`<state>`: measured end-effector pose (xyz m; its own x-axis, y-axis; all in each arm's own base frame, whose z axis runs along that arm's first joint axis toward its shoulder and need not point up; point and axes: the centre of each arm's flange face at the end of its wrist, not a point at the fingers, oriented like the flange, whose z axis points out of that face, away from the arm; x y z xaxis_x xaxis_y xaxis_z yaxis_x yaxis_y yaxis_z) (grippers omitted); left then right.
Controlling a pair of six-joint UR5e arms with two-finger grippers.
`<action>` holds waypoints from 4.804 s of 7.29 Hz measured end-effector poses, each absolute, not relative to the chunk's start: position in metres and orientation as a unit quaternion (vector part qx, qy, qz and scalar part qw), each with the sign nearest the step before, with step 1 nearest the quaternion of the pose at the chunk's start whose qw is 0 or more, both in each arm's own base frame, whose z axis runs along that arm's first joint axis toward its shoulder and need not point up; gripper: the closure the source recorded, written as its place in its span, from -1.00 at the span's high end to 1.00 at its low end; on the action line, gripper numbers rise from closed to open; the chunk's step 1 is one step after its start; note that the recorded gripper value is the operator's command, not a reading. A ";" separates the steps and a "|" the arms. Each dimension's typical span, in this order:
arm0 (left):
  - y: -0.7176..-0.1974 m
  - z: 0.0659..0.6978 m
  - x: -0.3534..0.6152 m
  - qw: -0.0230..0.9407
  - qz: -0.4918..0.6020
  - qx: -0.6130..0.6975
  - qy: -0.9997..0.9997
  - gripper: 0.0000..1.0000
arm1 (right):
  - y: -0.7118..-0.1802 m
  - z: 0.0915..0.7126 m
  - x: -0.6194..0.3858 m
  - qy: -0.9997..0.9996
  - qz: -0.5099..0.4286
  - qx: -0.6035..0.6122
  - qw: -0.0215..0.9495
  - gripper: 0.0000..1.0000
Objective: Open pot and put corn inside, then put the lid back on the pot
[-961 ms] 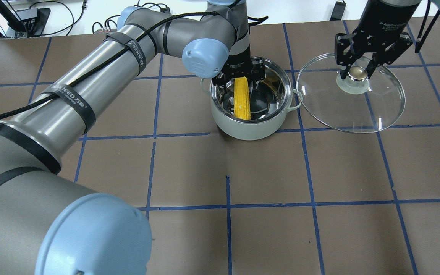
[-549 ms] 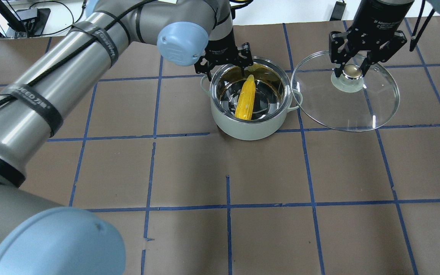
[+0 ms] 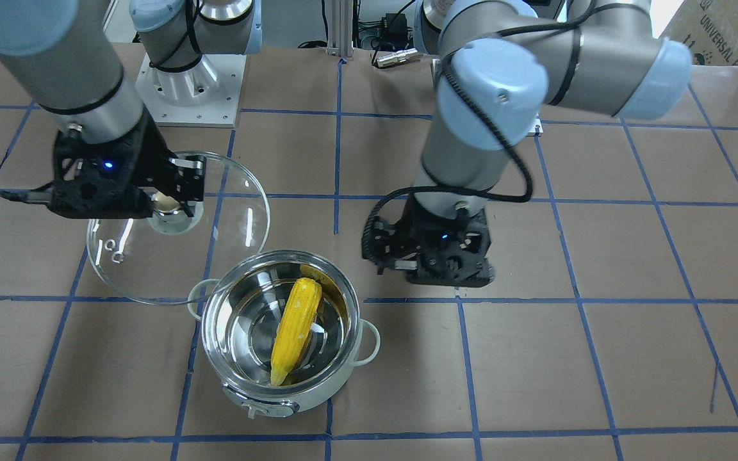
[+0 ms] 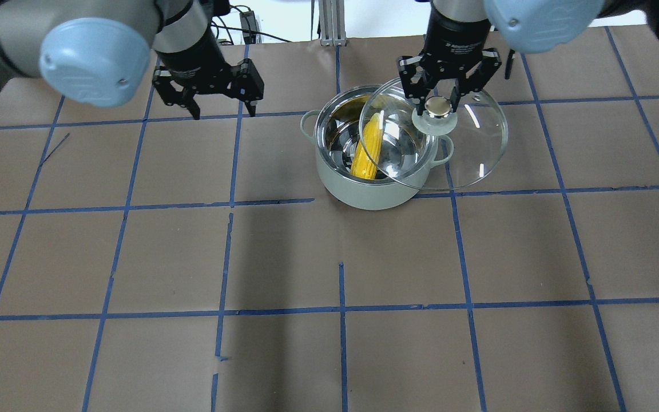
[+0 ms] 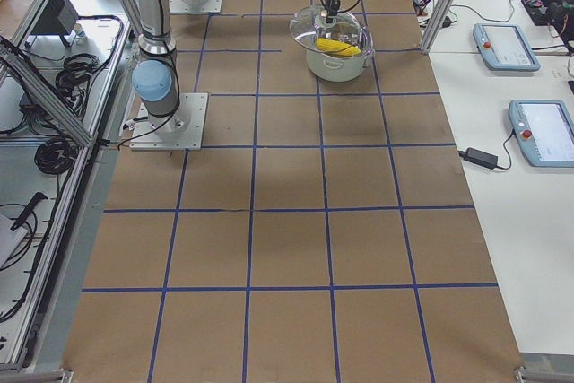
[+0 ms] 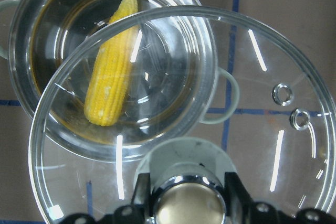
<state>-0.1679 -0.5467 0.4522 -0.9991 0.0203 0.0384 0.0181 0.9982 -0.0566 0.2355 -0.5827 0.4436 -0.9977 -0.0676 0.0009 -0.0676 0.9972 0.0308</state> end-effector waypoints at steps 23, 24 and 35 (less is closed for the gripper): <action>-0.491 0.522 -0.115 -0.027 -0.005 -0.017 -0.999 1.00 | -0.644 0.362 0.296 -0.998 -0.022 0.065 -0.001 -0.48; -0.491 0.522 -0.115 -0.027 -0.005 -0.017 -0.999 1.00 | -0.644 0.361 0.296 -0.998 -0.022 0.065 -0.001 -0.47; -0.492 0.520 -0.114 -0.027 -0.005 -0.016 -0.999 1.00 | -0.649 0.365 0.296 -0.998 0.000 0.060 -0.002 -0.14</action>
